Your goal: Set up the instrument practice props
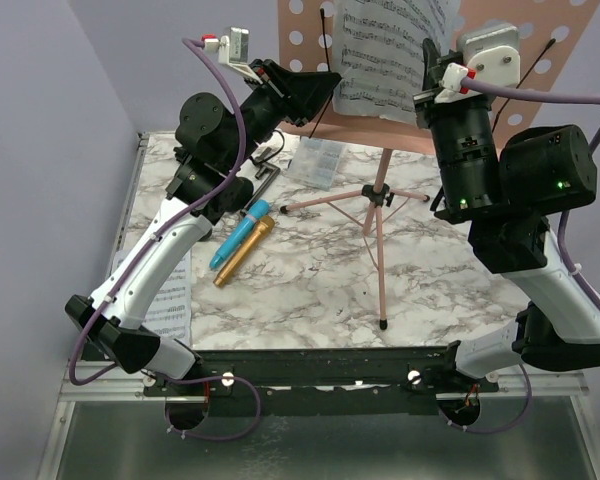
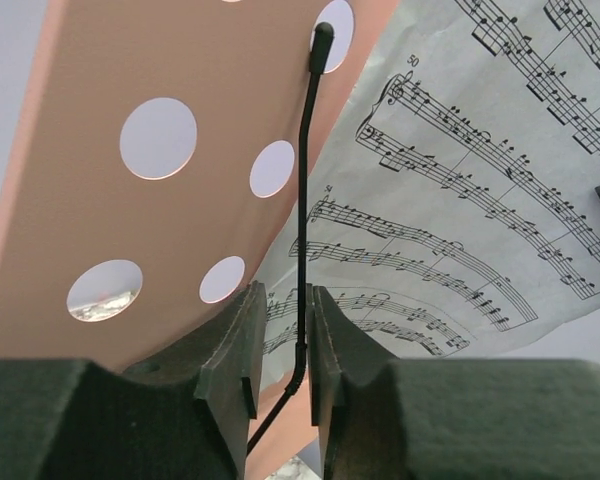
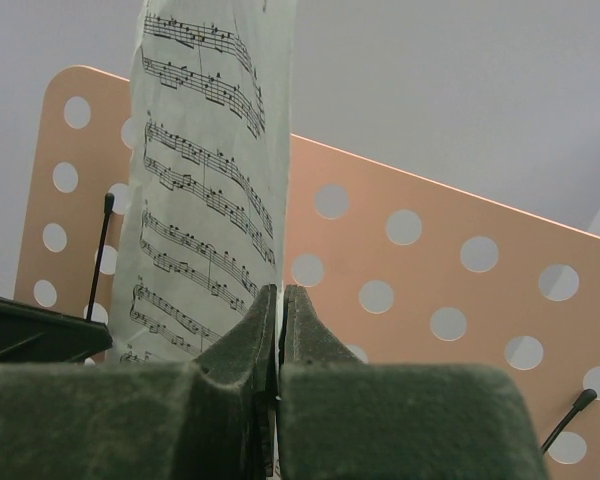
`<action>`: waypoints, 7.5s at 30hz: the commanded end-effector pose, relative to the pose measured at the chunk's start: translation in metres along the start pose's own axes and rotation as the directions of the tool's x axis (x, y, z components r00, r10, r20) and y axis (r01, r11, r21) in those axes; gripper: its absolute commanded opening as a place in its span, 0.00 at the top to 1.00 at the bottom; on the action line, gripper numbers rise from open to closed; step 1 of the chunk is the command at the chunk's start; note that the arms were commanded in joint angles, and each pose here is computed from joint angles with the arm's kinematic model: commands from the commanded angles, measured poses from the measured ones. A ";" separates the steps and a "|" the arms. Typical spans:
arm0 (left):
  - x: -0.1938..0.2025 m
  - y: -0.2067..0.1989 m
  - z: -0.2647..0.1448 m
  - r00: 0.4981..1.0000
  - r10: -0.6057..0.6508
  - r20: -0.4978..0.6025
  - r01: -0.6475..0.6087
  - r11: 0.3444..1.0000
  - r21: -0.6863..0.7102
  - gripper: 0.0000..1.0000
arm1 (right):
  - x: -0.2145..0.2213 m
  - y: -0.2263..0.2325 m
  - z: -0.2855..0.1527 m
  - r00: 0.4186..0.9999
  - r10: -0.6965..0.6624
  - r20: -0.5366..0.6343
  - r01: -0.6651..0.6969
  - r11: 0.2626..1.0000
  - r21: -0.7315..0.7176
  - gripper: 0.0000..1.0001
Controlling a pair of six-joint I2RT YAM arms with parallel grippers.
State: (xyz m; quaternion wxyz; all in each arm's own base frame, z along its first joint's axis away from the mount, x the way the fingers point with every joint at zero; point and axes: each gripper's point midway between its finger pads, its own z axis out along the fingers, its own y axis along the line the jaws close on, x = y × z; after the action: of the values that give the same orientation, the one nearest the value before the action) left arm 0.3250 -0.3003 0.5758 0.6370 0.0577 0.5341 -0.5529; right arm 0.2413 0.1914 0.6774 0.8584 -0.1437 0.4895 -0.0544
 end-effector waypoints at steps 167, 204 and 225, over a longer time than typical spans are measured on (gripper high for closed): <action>0.229 0.352 -0.536 0.776 -0.288 0.561 0.404 -0.456 -0.793 0.01 | 0.311 0.362 -0.265 0.198 0.197 -0.960 -0.980 0.028 -0.197 0.00; 0.249 0.297 -0.492 0.694 -0.458 0.556 0.451 -0.325 -0.831 0.01 | 0.423 0.441 -0.333 -0.195 0.095 -0.976 -0.959 0.191 0.210 0.28; 0.260 0.273 -0.466 0.529 -0.566 0.633 0.546 -0.343 -0.764 0.01 | 0.428 0.474 -0.352 -0.220 -0.077 -0.972 -0.964 0.171 0.205 0.54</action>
State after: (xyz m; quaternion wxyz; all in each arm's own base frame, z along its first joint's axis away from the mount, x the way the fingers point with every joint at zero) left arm 0.2070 -0.0448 0.0445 0.1584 -0.6302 0.7135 -0.2622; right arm 0.1513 0.4778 0.0352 0.0943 -0.1456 0.8306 0.5292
